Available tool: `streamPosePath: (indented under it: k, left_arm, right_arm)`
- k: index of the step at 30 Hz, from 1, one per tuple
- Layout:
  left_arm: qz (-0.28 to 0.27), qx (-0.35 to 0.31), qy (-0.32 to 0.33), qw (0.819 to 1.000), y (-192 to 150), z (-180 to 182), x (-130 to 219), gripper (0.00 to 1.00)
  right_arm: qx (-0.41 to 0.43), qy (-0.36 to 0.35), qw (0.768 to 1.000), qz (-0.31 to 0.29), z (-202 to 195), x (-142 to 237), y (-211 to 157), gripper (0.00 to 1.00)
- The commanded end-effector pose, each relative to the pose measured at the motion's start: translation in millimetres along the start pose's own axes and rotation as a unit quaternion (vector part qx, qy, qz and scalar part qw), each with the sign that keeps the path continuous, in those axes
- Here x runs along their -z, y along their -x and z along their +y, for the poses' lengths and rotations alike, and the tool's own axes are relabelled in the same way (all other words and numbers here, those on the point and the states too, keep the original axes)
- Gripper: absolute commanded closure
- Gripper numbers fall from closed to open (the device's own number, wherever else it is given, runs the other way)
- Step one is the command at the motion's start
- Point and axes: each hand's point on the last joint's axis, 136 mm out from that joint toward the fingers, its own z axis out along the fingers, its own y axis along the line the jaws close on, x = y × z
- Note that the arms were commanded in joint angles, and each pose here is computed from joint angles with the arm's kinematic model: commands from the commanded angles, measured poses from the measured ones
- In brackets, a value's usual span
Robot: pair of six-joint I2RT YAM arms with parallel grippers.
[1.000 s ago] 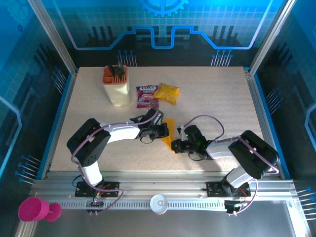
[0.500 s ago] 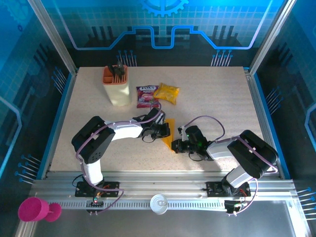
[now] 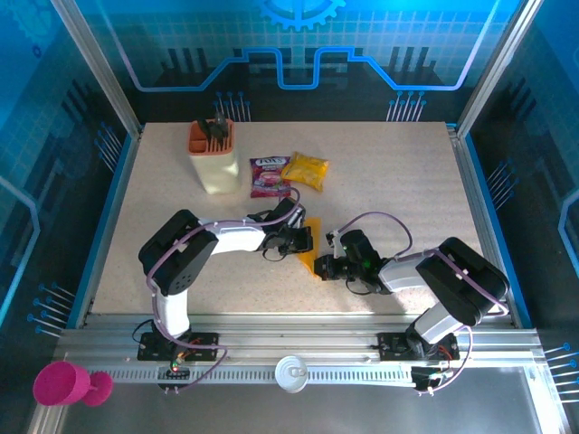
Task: Fold a paper plane with a square sheet of paper (pick it up from the middle)
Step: Fourth fold the wing at the center of the table.
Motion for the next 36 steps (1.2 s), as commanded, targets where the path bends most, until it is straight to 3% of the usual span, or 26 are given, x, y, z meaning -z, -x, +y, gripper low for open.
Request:
streamPosePath:
  k: [1, 4, 8, 12, 18, 26, 36]
  left_arm:
    - [0.001, -0.009, 0.032, 0.999, -1, 13, -4, 1.0]
    - [0.003, -0.008, 0.038, 0.999, -4, 18, -4, 1.0]
    - [0.003, -0.006, 0.039, 0.999, -6, 21, -4, 1.0]
    - [0.004, -0.001, 0.04, 0.999, -9, 24, -4, 1.0]
    - [0.001, 0.001, 0.039, 0.999, -9, 23, -3, 1.0]
    - [0.0, 0.004, 0.04, 0.999, -10, 25, -2, 1.0]
    - [-0.001, 0.006, 0.042, 0.999, -11, 27, -1, 1.0]
  right_arm:
    - [-0.069, -0.094, 0.983, 0.142, -57, 5, -84, 0.94]
    - [-0.066, -0.075, 0.988, 0.116, -42, 21, -65, 0.78]
    - [-0.046, -0.078, 0.993, 0.077, -28, 48, -39, 0.74]
    - [-0.03, -0.066, 0.996, 0.049, -12, 62, -17, 0.83]
    - [-0.021, -0.005, 1.0, 0.023, 18, 55, 11, 0.95]
    - [-0.014, 0.039, 0.999, 0.018, 41, 35, 32, 0.98]
    - [-0.02, 0.039, 0.998, 0.037, 38, 6, 34, 1.0]
